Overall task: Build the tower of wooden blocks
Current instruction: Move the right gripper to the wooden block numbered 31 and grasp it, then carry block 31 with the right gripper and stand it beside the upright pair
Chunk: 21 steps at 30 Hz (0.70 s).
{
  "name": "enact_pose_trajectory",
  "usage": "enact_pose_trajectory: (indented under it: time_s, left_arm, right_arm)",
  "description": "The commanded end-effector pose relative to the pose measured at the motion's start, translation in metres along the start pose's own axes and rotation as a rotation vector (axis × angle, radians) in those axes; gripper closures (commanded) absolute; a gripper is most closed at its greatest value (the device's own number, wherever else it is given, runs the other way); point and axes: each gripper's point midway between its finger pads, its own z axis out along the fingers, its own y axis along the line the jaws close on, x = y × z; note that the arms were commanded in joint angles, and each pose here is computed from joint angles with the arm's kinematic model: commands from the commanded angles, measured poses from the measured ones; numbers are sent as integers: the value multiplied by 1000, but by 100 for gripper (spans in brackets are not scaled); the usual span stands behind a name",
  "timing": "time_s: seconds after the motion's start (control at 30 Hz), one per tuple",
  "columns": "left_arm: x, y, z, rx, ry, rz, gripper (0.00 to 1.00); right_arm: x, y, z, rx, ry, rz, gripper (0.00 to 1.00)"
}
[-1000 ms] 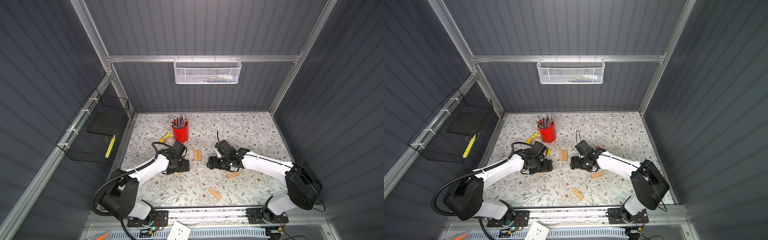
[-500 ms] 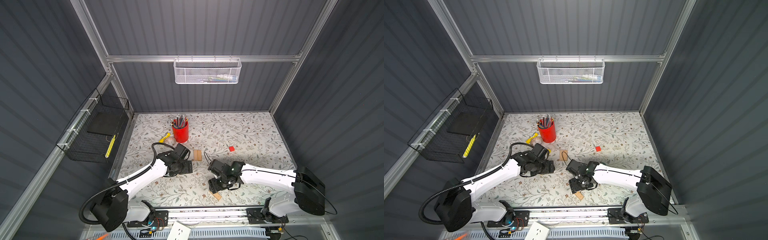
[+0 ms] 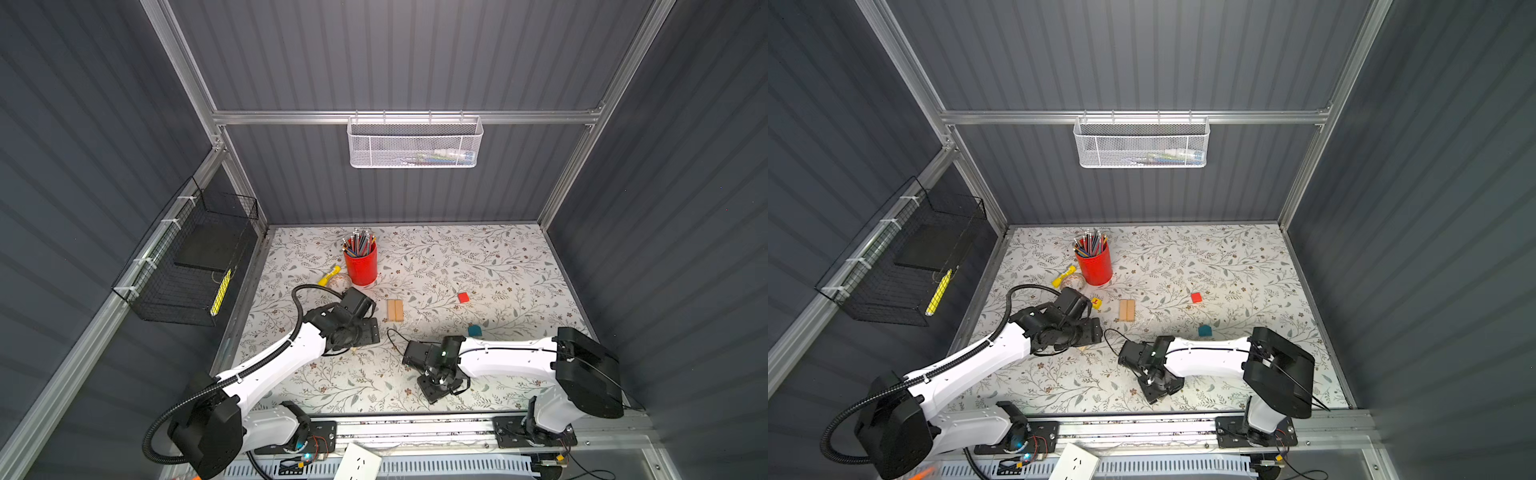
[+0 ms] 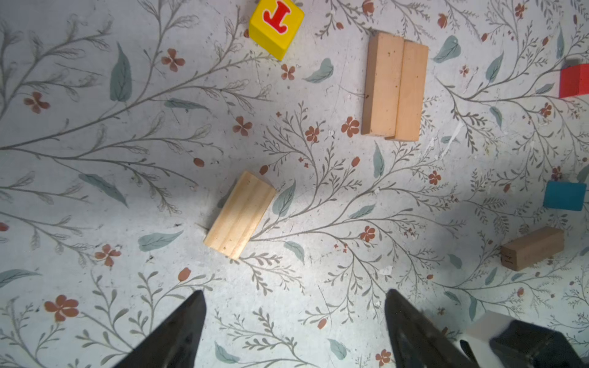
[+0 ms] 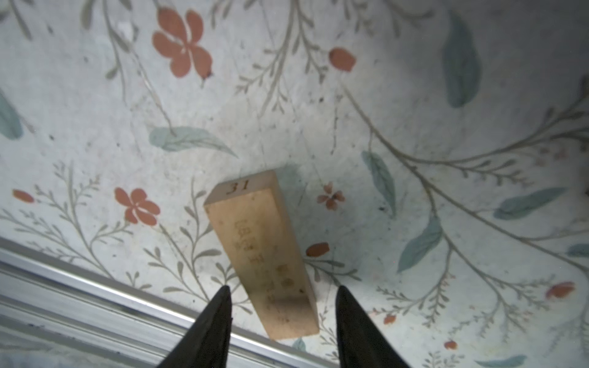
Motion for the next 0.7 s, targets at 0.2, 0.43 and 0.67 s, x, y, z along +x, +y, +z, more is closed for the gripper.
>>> enact_pose_trajectory:
  time_s: [0.2,0.43,0.67]
  left_arm:
    - [6,17,0,-62,-10,-23,12]
    - [6,19,1,-67,-16,-27,12]
    - [-2,18,-4,-45,-48,-42,12]
  right_arm:
    - [-11,-4,1,57,-20,-20,64]
    - [-13,-5,-1,64,-23,-22,75]
    - [-36,-11,-28,28,-85,74,78]
